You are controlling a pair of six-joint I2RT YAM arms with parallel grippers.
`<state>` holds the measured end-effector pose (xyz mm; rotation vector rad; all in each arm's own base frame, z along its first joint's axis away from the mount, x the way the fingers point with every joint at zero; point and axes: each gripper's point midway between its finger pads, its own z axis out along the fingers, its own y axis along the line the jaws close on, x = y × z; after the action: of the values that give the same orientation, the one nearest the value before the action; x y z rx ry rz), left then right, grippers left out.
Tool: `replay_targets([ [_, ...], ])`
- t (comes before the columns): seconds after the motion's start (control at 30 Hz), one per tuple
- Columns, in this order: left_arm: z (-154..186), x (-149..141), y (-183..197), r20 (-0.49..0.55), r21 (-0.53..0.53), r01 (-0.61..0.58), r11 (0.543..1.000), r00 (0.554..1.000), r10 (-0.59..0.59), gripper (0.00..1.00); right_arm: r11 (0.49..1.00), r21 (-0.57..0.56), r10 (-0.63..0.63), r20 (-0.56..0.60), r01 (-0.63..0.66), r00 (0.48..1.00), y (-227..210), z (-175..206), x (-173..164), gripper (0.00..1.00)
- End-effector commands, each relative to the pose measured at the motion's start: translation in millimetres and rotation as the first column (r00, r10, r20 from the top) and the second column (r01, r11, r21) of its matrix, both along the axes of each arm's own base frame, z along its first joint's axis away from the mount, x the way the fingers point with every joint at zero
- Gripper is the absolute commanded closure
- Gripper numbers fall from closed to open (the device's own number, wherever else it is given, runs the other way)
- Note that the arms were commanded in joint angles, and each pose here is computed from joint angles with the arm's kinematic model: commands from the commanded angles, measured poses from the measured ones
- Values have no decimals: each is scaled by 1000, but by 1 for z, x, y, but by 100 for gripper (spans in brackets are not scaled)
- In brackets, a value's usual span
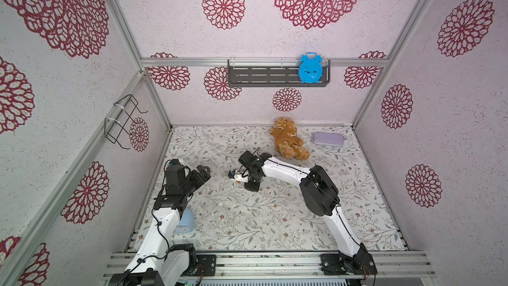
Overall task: Close the usb drive cover
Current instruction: Pick up the cover from the center of the board.
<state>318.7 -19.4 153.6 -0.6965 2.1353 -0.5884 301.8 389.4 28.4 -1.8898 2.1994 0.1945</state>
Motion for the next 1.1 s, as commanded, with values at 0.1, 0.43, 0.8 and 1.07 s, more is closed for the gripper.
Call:
replay_targets([
  [0.1, 3, 4, -6, 16, -43, 25, 999, 1000, -24, 3, 993, -55, -100, 12, 100, 995, -49, 11, -28, 78],
  [0.43, 1, 6, -14, 26, -100, 45, 994, 999, -42, 3, 987, -86, -138, -17, 136, 990, -75, -8, -50, 74],
  [0.8, 3, 10, -20, 37, -117, 83, 990, 996, -79, 3, 984, -105, -145, -15, 143, 989, -83, -14, -53, 76],
  [1.07, 4, 14, -25, 42, -141, 102, 985, 994, -97, 3, 984, -89, -159, -34, 156, 987, -91, -7, -57, 71],
])
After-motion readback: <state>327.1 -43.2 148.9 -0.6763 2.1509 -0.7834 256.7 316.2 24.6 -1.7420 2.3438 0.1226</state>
